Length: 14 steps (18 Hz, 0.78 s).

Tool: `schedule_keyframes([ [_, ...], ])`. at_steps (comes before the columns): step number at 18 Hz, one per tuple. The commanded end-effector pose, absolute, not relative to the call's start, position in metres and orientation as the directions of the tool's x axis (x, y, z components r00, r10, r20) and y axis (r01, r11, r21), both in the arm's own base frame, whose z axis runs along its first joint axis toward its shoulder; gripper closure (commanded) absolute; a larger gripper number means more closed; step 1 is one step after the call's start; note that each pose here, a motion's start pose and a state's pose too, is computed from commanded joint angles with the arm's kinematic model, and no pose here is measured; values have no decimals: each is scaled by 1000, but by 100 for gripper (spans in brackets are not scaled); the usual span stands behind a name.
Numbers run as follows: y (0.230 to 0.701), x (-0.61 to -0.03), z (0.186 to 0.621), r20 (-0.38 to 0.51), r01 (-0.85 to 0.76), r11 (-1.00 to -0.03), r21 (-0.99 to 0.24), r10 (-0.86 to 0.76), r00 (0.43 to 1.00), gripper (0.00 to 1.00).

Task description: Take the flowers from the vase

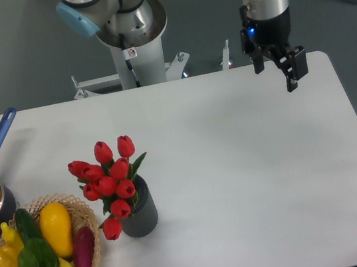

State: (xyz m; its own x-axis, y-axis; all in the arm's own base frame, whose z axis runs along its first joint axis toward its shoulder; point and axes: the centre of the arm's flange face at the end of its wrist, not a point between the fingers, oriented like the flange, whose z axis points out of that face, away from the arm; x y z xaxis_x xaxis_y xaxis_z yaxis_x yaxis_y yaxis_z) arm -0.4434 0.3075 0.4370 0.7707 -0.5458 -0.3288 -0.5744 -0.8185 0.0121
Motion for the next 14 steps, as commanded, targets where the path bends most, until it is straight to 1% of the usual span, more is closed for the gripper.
schedule_keyframes([
  [4, 310, -442, 439, -333, -579, -815, 9, -549, 767, 0],
  [7, 314, -443, 434, -339, -589, -806, -56, -539, 771, 0],
  [10, 315, -444, 422, -315, -526, -843, -111, -472, 823, 0],
  [12, 318, -443, 423, -317, -512, -846, -152, -449, 836, 0],
  [14, 324, -442, 419, -317, -518, -822, -235, -439, 841, 0],
])
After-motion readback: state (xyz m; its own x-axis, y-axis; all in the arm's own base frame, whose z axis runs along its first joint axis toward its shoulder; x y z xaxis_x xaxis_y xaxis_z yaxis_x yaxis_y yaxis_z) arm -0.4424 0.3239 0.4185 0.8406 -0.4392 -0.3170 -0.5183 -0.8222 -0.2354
